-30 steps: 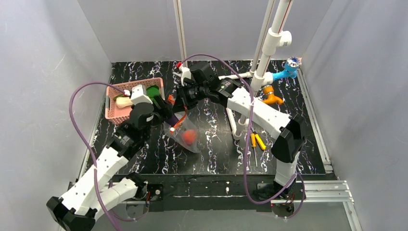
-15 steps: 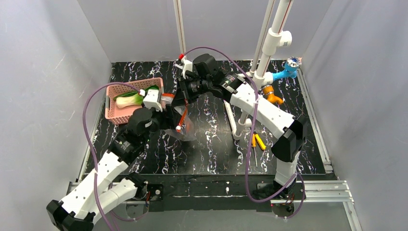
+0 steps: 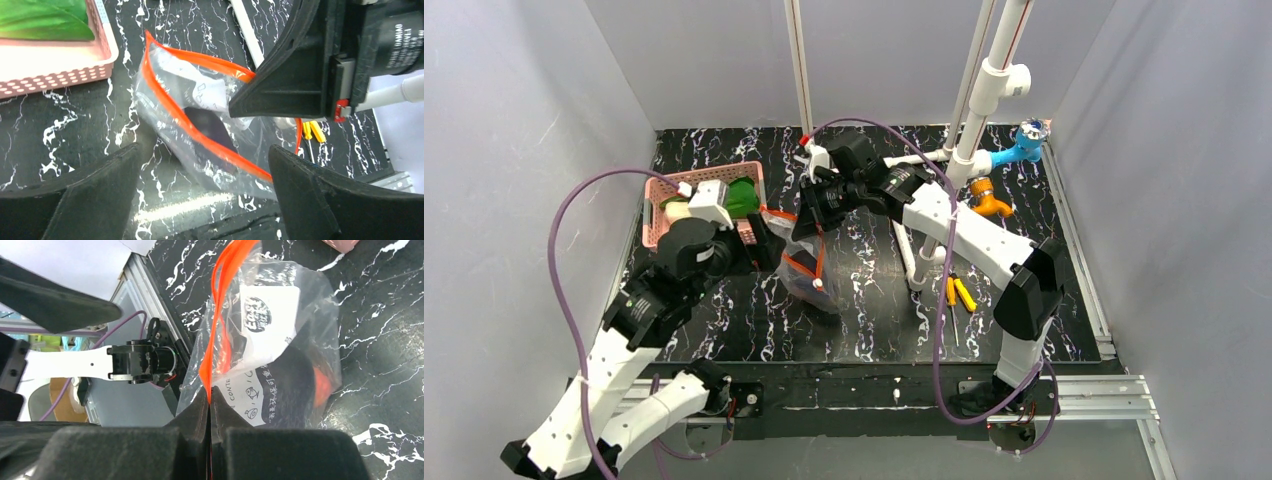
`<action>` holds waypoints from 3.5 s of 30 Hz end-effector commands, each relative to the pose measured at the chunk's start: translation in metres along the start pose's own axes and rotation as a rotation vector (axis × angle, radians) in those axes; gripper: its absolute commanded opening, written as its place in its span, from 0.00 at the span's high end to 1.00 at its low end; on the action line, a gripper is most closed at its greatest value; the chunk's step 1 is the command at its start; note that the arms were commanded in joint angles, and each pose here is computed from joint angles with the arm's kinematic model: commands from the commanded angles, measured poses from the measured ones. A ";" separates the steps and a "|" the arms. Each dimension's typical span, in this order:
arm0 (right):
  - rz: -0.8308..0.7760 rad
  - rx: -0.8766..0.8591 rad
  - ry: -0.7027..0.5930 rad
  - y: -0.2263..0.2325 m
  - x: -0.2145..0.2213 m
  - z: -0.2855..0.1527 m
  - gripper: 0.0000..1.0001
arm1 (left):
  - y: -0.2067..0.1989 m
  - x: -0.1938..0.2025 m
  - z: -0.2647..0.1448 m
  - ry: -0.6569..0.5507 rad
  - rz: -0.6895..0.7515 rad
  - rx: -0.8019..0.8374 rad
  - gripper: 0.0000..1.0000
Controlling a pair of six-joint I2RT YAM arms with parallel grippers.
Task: Place the food in the zip-top bag and seal the zipper
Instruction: Place the fake vegetable in the zipper food storage bag, then adjust the zipper food storage bag at the center of the board.
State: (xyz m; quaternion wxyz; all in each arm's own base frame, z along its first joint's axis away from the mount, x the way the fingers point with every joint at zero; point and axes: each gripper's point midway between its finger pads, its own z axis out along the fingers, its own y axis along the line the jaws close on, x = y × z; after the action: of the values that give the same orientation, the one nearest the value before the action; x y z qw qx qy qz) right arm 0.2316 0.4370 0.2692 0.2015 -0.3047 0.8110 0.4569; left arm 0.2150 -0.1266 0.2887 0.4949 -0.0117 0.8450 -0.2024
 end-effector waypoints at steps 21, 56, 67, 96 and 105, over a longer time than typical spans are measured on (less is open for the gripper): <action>-0.149 0.144 -0.084 0.006 0.003 -0.028 0.99 | 0.045 0.014 0.029 0.142 -0.284 -0.512 0.34; -0.224 0.257 -0.091 -0.003 0.009 -0.031 0.99 | 0.029 0.019 0.075 0.200 -0.132 -0.423 0.42; -0.254 0.326 -0.094 -0.014 0.007 -0.037 0.99 | -0.012 -0.002 0.055 0.089 -0.207 -0.128 0.77; -0.276 0.318 -0.105 -0.007 0.009 -0.038 0.99 | 0.018 0.008 0.091 0.224 -0.075 -0.382 0.60; -0.272 0.309 -0.102 -0.007 0.008 -0.033 0.99 | 0.021 0.007 0.094 0.235 0.003 -0.375 0.77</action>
State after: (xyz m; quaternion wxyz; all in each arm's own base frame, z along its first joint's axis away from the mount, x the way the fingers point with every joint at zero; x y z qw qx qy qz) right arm 0.2313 0.3995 0.2547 0.3224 -0.3515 0.8290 0.2920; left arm 0.2932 -0.1492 0.2216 0.3650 -0.0934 0.9246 -0.0558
